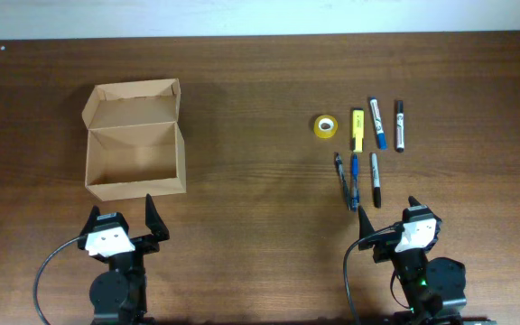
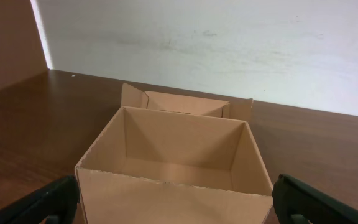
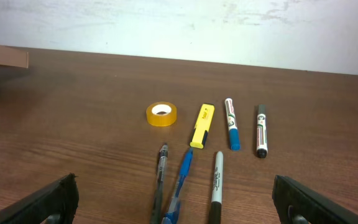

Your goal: Pack container

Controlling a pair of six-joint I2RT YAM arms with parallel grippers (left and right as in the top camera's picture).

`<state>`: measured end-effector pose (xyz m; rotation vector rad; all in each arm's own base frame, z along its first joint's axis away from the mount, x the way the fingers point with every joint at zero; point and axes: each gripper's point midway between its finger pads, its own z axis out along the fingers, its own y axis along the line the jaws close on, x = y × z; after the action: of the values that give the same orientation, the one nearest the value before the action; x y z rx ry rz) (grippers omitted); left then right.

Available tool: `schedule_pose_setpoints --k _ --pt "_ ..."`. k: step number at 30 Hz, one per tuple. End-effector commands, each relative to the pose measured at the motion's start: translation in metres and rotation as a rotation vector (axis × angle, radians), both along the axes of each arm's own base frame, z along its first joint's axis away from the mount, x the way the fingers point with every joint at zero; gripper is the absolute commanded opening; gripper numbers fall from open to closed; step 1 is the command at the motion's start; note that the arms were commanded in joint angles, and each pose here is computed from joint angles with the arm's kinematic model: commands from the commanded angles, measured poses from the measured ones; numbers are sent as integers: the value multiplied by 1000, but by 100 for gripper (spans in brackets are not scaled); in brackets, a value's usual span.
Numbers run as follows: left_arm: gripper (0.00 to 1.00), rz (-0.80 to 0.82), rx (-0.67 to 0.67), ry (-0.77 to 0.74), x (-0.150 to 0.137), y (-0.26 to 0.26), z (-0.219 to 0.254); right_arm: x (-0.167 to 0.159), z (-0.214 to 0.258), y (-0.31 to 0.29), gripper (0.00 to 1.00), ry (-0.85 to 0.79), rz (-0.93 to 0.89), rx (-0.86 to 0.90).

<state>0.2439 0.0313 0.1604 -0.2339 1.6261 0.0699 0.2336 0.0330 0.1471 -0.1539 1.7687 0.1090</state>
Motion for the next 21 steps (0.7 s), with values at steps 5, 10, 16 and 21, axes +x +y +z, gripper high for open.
schedule_pose_setpoints --k 5,10,16,21 --pt "100 2 16 0 0 0 -1 0 -1 -4 99 -1 -18 3" --pt "100 2 16 0 0 0 -1 0 -1 -4 99 -1 -18 3" --pt "100 -3 15 -23 0 -1 5 0 -1 -4 99 -1 -18 3" --pt "100 -81 6 -30 2 -14 6 0 -1 -4 99 -1 -18 3"
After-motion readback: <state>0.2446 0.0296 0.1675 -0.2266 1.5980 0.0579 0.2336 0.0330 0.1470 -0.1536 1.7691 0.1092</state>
